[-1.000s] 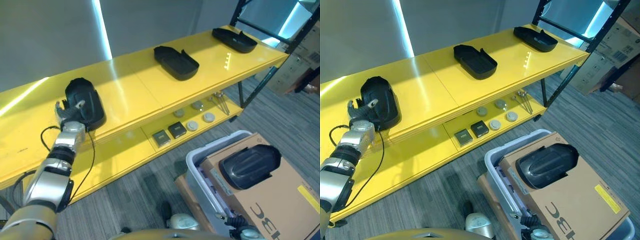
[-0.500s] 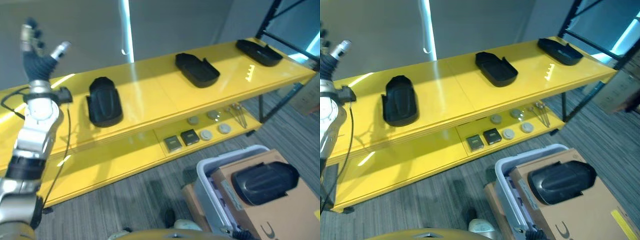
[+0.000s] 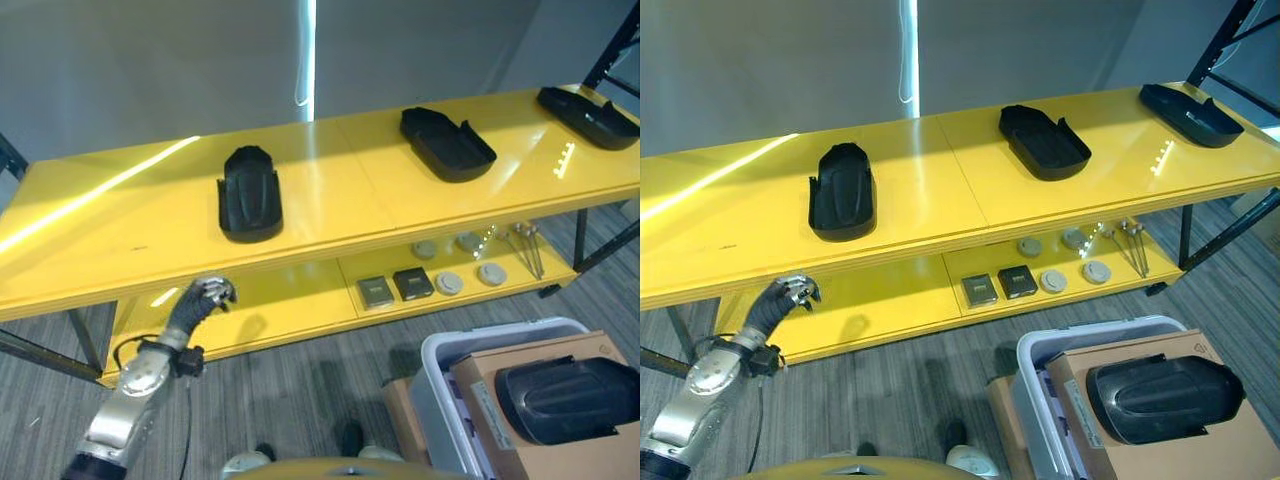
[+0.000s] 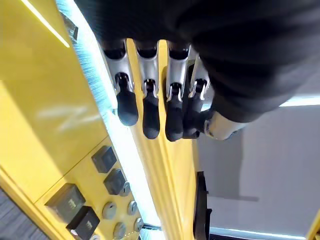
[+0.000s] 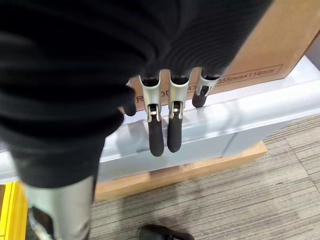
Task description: Move parts from the plastic box to the shelf.
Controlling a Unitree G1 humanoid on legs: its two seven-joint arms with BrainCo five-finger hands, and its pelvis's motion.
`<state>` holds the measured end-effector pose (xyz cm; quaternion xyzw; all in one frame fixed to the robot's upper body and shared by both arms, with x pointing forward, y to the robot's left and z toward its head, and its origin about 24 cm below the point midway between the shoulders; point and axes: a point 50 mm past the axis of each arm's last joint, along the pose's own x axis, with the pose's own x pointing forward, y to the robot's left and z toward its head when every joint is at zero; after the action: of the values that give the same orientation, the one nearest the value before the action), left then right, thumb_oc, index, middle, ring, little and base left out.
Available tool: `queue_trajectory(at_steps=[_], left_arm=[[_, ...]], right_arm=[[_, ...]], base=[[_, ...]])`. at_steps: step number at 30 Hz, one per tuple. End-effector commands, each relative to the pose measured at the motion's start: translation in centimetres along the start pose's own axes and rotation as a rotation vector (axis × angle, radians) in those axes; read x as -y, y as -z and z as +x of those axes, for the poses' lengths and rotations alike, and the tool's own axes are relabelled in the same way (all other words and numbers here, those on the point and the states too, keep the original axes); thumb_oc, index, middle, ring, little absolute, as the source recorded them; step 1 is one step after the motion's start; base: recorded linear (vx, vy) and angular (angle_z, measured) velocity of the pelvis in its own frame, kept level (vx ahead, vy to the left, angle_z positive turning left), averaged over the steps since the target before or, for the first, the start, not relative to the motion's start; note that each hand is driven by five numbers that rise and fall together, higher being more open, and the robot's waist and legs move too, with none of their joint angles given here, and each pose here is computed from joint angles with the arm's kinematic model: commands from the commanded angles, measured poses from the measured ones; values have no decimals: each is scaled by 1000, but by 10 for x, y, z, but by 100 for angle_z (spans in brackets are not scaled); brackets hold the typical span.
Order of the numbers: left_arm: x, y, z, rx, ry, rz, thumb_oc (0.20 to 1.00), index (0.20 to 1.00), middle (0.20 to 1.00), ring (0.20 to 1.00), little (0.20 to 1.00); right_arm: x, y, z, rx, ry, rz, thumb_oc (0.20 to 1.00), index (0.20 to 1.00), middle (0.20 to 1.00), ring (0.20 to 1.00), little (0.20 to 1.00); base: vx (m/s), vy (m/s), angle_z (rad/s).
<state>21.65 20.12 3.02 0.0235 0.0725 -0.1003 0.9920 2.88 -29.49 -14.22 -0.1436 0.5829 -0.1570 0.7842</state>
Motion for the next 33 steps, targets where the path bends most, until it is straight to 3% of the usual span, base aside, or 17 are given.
queue_trajectory(at_steps=[1, 9, 17, 33], left_arm=[[-8, -54, 15, 324, -51, 48, 200, 200, 200, 200, 200], [3, -75, 36, 438, -127, 37, 200, 200, 200, 200, 200], [4, -84, 64, 423, -201, 14, 200, 200, 200, 200, 200], [-9, -55, 73, 311, -365, -5, 200, 200, 200, 200, 200]], right_arm=[[-35, 1, -3, -8, -111, 4, 1000, 1000, 1000, 1000, 1000], [-37, 3, -3, -8, -127, -44, 1000, 1000, 1000, 1000, 1000], [-36, 2, -2, -7, -140, -96, 1000, 1000, 1000, 1000, 1000], [-32, 3, -2, -26, -147, -99, 1000, 1000, 1000, 1000, 1000]], base=[[0, 0, 0], [1, -7, -1], [7, -19, -11], [1, -5, -4]])
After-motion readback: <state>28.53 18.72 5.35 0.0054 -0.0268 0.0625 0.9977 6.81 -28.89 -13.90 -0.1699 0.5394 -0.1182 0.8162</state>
